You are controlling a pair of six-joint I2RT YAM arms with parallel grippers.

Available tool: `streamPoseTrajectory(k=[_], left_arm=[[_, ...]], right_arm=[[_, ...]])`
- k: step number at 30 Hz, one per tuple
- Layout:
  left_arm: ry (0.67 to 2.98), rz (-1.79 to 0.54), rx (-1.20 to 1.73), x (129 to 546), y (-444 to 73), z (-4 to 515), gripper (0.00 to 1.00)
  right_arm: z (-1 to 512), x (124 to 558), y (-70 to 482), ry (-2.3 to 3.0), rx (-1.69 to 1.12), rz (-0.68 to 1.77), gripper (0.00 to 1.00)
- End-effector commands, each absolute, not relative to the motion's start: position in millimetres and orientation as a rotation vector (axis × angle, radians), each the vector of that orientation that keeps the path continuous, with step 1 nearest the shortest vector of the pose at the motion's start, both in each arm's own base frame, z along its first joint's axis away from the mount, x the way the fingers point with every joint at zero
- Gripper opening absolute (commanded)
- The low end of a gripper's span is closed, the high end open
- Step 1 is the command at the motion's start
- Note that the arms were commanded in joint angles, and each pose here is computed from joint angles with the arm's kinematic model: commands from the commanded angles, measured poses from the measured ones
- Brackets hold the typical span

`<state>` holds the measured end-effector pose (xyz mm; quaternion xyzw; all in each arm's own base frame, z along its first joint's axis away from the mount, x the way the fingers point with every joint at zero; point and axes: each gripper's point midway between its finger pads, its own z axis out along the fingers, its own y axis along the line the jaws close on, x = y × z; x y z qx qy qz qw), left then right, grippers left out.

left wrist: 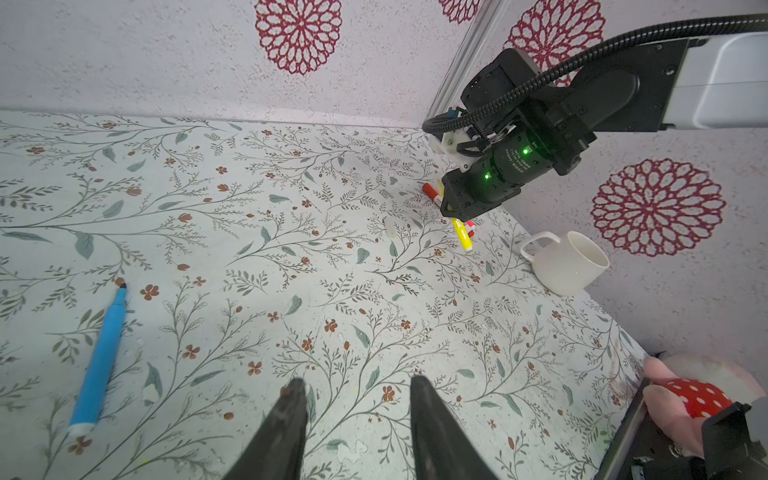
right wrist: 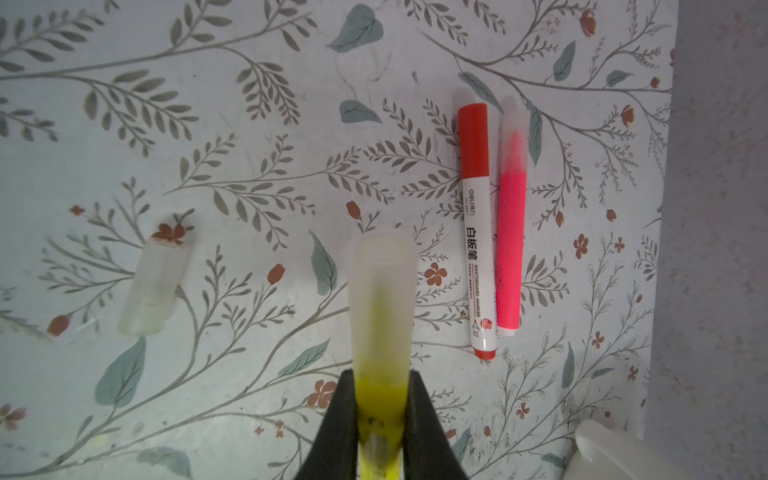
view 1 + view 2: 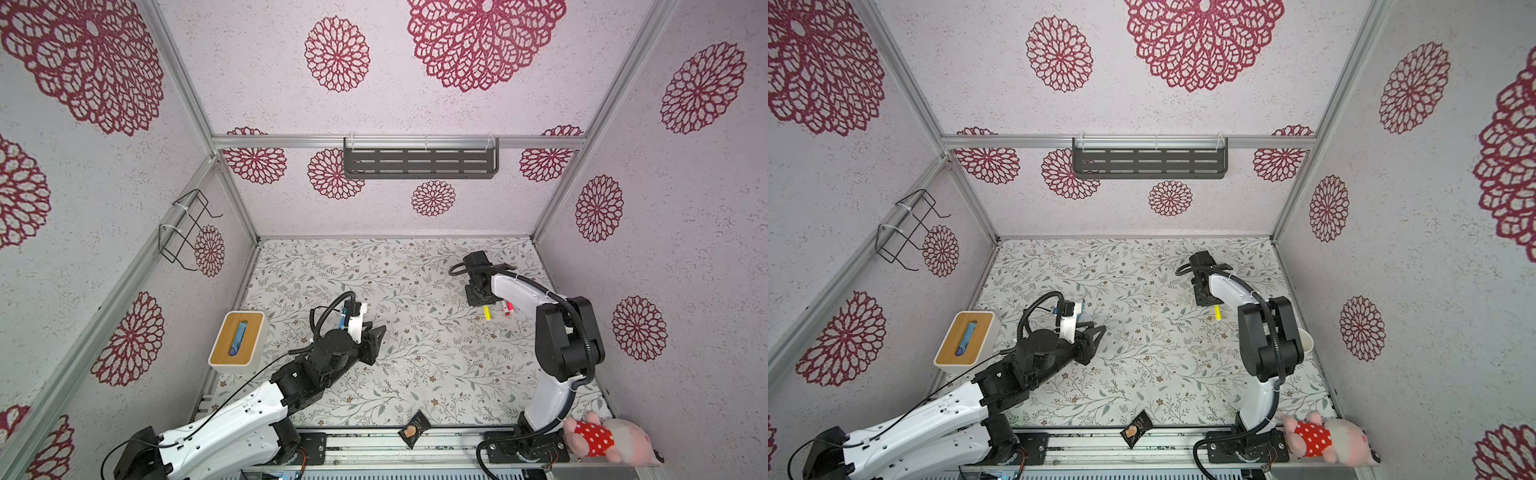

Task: Insert the pens into the pen caps
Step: 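Lower the capped yellow highlighter beside the red and pink markers, open right gripper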

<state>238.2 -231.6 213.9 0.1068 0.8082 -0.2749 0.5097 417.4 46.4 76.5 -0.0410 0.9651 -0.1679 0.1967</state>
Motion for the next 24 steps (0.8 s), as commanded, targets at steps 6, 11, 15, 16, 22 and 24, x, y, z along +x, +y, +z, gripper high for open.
streamPoseTrajectory(k=[6,11,15,16,22,24], left_arm=[[1.945,-0.632,0.252,240,-228,215,0.43],[1.942,-0.626,0.245,241,-226,217,0.44],[1.939,-0.628,0.240,240,-224,219,0.44],[1.937,-0.627,0.238,239,-222,219,0.44],[1.933,-0.619,0.225,235,-214,220,0.44],[1.930,-0.621,0.216,233,-211,220,0.44]], right_arm=[[79,439,21,2.700,-0.126,-0.645,0.00],[74,450,15,2.711,-0.163,-0.713,0.00],[70,458,5,2.733,-0.160,-0.748,0.00],[68,458,3,2.739,-0.164,-0.755,0.00],[65,463,-9,2.747,-0.161,-0.805,0.01],[65,463,-12,2.755,-0.159,-0.809,0.02]])
